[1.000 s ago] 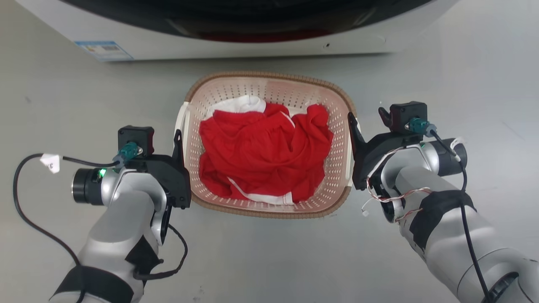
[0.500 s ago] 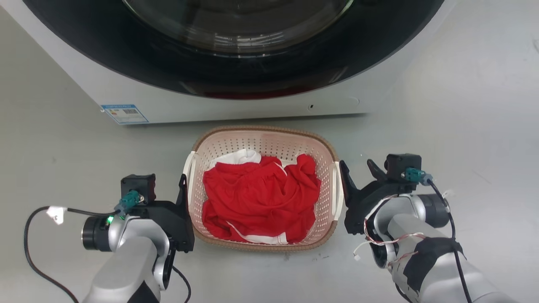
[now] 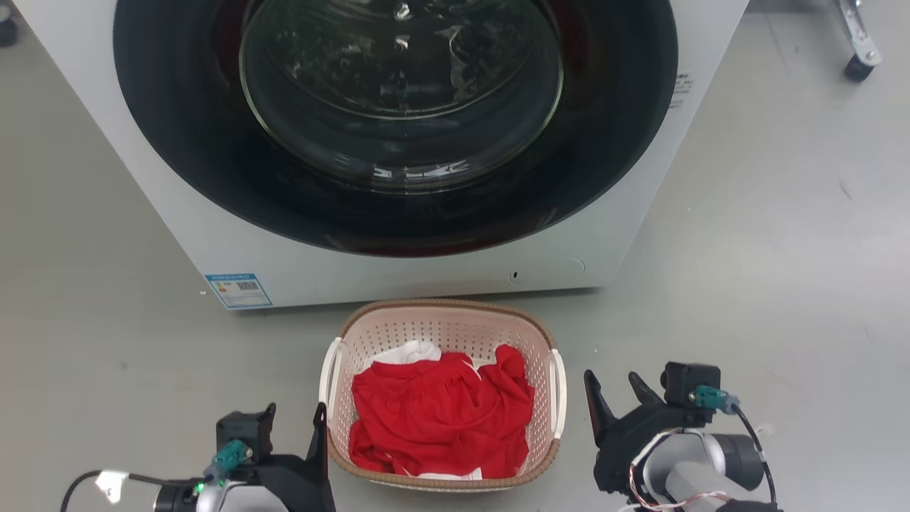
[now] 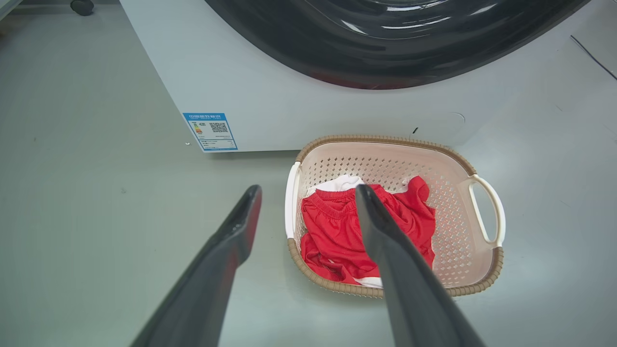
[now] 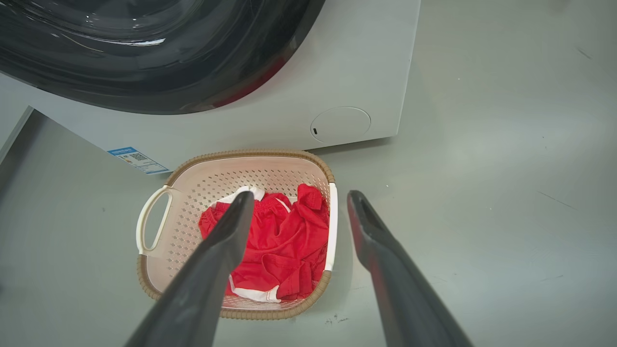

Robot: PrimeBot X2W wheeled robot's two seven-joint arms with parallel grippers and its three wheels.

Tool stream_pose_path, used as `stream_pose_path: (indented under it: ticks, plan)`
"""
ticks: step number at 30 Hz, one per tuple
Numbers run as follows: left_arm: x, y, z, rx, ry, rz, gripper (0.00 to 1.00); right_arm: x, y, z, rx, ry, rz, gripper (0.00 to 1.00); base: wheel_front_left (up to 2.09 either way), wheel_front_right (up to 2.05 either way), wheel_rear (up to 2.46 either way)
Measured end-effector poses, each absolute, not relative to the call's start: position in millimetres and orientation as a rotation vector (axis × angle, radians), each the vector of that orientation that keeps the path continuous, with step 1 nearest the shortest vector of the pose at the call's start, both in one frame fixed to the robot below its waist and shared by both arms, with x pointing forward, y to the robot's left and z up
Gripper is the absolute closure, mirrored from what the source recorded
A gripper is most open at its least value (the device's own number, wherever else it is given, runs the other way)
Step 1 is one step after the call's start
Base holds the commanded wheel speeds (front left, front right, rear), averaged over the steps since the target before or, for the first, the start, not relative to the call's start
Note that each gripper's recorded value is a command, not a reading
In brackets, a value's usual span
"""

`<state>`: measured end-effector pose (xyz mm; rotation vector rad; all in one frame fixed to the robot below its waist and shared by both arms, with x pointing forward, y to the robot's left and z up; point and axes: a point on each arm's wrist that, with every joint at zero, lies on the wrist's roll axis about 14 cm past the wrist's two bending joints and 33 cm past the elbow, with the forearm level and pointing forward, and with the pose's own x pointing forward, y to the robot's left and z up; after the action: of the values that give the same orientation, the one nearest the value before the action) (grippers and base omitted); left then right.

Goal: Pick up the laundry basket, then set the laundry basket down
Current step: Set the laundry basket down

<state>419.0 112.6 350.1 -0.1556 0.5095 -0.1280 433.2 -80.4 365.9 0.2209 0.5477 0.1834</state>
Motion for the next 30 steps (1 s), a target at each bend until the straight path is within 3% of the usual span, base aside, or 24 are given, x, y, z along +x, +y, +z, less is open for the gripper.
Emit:
stream_pose_path:
  ticks: [11, 30]
  plan:
    - [372, 114, 385, -0.182, 0.393, -0.126, 0.0, 384, -69, 390, 0.268, 0.468, 0.217, 0.0, 0.0, 0.0, 0.0]
    - [341, 127, 423, -0.176, 0.23, -0.095, 0.0, 350, -70, 422, 0.291, 0.31, 0.238, 0.0, 0.0, 0.0, 0.0]
